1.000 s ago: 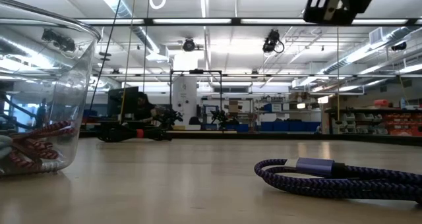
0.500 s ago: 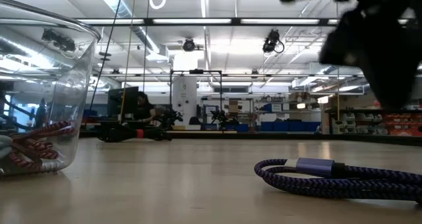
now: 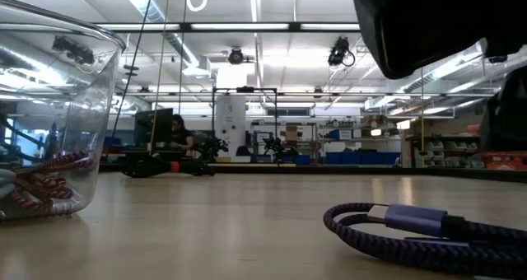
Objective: Pick and place USB-C Cables
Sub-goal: Put the black violet charger cable into the transparent bin
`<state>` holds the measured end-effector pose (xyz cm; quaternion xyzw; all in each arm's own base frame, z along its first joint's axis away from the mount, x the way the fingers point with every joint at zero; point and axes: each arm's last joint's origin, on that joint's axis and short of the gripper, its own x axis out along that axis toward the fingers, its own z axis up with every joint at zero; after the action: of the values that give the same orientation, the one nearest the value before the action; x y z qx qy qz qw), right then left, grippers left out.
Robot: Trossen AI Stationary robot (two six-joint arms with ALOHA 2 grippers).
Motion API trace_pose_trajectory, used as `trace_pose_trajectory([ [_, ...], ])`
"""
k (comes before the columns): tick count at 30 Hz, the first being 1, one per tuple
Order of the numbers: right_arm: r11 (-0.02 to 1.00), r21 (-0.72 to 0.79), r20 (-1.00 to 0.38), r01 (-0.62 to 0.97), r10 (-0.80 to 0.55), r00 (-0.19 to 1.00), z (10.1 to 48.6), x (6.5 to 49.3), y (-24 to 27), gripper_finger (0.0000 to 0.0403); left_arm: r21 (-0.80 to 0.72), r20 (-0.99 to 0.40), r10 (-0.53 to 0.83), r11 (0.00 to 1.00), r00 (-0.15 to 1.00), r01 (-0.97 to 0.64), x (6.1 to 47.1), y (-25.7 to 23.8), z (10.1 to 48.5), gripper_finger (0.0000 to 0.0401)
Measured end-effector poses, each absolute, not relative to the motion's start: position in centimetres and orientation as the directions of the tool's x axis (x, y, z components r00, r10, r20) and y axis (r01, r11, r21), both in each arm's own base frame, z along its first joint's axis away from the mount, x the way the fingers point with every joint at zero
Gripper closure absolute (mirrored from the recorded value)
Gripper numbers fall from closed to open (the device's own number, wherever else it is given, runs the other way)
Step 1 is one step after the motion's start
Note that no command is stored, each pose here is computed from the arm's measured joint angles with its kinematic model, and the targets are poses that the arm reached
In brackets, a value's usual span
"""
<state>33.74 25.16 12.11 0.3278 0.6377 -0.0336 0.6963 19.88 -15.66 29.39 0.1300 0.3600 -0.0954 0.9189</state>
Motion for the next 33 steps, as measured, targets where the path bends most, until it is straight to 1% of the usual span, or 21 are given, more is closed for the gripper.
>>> trace_pose_trajectory([
  [3, 0.778, 0.382, -0.924, 0.499, 0.318, 0.212, 12.2, 33.6, 25.0, 0.0202, 0.156, -0.686, -0.101, 0.947, 0.720, 0.281, 19.5, -16.2, 29.4, 0.0218],
  [6, 0.786, 0.355, -0.935, 0.507, 0.290, 0.205, 11.9, 33.4, 25.0, 0.0239, 0.148, -0.687, -0.119, 0.943, 0.717, 0.297, 19.0, -16.7, 29.4, 0.0218],
  [8, 0.793, 0.330, -0.944, 0.512, 0.267, 0.196, 11.8, 33.2, 24.9, 0.0275, 0.141, -0.685, -0.124, 0.944, 0.718, 0.298, 18.8, -16.9, 29.4, 0.0218],
  [10, 0.800, 0.299, -0.954, 0.520, 0.241, 0.177, 11.7, 33.0, 24.7, 0.0320, 0.149, -0.680, -0.122, 0.942, 0.723, 0.300, 18.6, -17.1, 29.4, 0.0218],
  [12, 0.819, 0.275, -0.961, 0.504, 0.221, 0.166, 11.7, 32.9, 24.6, 0.0367, 0.156, -0.677, -0.121, 0.940, 0.726, 0.302, 18.4, -17.3, 29.4, 0.0218],
  [13, 0.830, 0.272, -0.962, 0.486, 0.219, 0.164, 11.7, 32.8, 24.6, 0.0381, 0.160, -0.675, -0.118, 0.940, 0.728, 0.301, 18.4, -17.3, 29.4, 0.0218],
  [15, 0.851, 0.269, -0.962, 0.450, 0.217, 0.165, 11.7, 32.9, 24.5, 0.0385, 0.168, -0.671, -0.109, 0.941, 0.733, 0.293, 18.4, -17.3, 29.4, 0.0218],
  [18, 0.879, 0.274, -0.960, 0.390, 0.227, 0.163, 11.7, 33.0, 24.2, 0.0362, 0.171, -0.669, -0.105, 0.942, 0.735, 0.290, 18.4, -17.3, 29.4, 0.0218],
  [20, 0.889, 0.281, -0.957, 0.360, 0.234, 0.169, 12.0, 33.2, 24.0, 0.0354, 0.172, -0.669, -0.103, 0.942, 0.736, 0.288, 18.4, -17.3, 29.4, 0.0218],
  [23, 0.893, 0.291, -0.951, 0.344, 0.231, 0.207, 13.1, 33.5, 23.3, 0.0364, 0.173, -0.668, -0.101, 0.943, 0.738, 0.285, 18.5, -17.3, 29.4, 0.0218],
  [26, 0.926, 0.220, -0.943, 0.306, 0.122, 0.310, 14.7, 33.9, 22.0, 0.0391, 0.175, -0.660, -0.091, 0.947, 0.746, 0.271, 18.5, -17.3, 29.5, 0.0218],
  [28, 0.944, 0.204, -0.907, 0.258, 0.084, 0.412, 16.8, 34.3, 21.2, 0.0392, 0.164, -0.657, -0.090, 0.952, 0.749, 0.259, 18.5, -17.3, 29.5, 0.0218],
  [31, 0.963, 0.203, -0.849, 0.179, 0.082, 0.522, 19.9, 34.9, 19.8, 0.0384, 0.157, -0.651, -0.088, 0.956, 0.754, 0.247, 18.6, -17.3, 29.6, 0.0218],
  [33, 0.973, 0.193, -0.801, 0.125, 0.082, 0.593, 21.8, 35.3, 18.7, 0.0386, 0.143, -0.648, -0.089, 0.961, 0.756, 0.236, 18.6, -17.3, 29.6, 0.0219],
])
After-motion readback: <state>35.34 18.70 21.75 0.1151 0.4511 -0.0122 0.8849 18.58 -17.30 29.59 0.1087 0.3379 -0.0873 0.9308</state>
